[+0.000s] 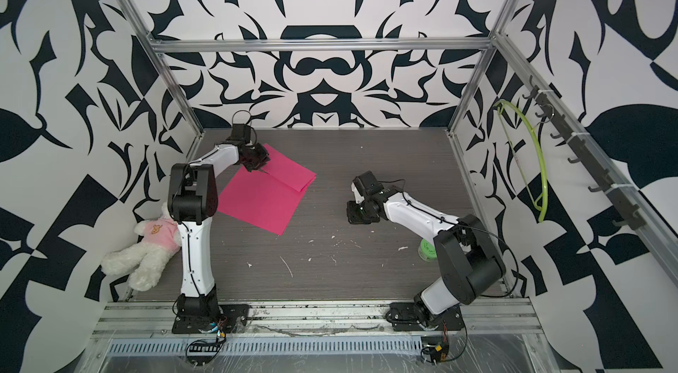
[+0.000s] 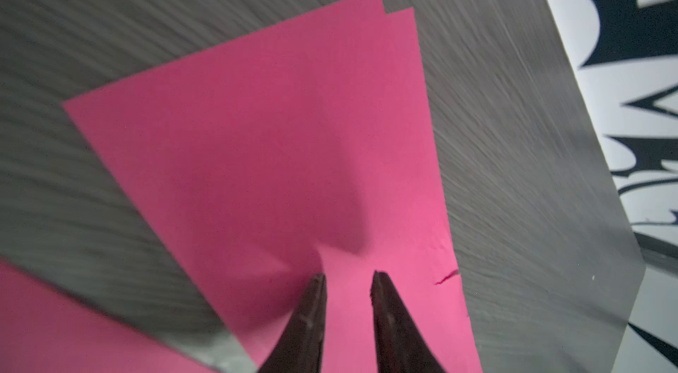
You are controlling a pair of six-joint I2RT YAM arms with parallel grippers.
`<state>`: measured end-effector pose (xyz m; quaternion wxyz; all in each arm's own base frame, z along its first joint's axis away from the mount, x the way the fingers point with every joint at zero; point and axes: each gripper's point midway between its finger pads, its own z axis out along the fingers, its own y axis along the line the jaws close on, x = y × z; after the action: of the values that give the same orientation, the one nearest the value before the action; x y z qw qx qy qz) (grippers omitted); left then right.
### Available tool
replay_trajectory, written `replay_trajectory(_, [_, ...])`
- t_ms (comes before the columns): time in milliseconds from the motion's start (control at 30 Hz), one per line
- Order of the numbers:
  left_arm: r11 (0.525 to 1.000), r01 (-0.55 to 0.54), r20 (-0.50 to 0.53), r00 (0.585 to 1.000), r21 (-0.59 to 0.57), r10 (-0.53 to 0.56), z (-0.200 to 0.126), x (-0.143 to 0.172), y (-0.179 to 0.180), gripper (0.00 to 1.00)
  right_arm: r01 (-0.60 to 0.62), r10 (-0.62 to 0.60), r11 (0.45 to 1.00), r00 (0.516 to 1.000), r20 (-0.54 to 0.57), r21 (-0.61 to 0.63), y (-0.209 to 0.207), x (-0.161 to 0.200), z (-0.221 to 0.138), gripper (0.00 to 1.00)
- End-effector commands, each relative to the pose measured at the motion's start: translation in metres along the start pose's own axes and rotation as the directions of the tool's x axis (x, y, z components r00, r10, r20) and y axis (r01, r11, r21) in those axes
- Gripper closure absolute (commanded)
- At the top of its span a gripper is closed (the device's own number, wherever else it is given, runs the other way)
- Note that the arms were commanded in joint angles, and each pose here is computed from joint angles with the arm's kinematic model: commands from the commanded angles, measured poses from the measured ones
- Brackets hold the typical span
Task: Fold the rectangular paper in half along the long edge
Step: Move the paper to the center of the board.
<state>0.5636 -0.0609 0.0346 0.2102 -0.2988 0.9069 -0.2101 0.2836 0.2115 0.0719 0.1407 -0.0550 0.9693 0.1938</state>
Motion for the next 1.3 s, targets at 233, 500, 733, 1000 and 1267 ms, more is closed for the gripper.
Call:
replay_trajectory(233, [0.946, 0.259, 0.086, 0.965, -0.196, -0.247, -0.039, -0.038, 0.127, 0.71, 0.038, -0.037, 0.999, 0.998, 0.042, -0.023, 0.03, -0.016, 0.003, 0.81])
replay_trajectory(500, [0.971, 0.232, 0.151, 0.963, -0.05, -0.222, -0.08, -0.054, 0.086, 0.49, 0.129, -0.128, 0.99, 0.991, 0.026, -0.052, 0.076, -0.023, 0.025, 0.8])
replay_trajectory(733, [0.995, 0.069, 0.225, 0.971, 0.07, -0.083, -0.143, -0.051, 0.024, 0.04, 0.21, -0.209, 0.97, 0.978, 0.02, -0.125, 0.141, -0.041, 0.062, 0.53])
replay_trajectory(1000, [0.996, 0.039, 0.26, 0.964, 0.077, -0.057, -0.186, 0.003, 0.03, 0.01, 0.221, -0.22, 0.949, 0.975, 0.029, -0.227, 0.202, -0.073, 0.104, 0.51])
replay_trajectory(1267, [1.0, 0.027, 0.169, 0.985, 0.002, -0.027, -0.169, 0.053, 0.062, 0.01, 0.201, -0.208, 0.947, 0.978, 0.0, -0.251, 0.214, -0.082, 0.135, 0.78])
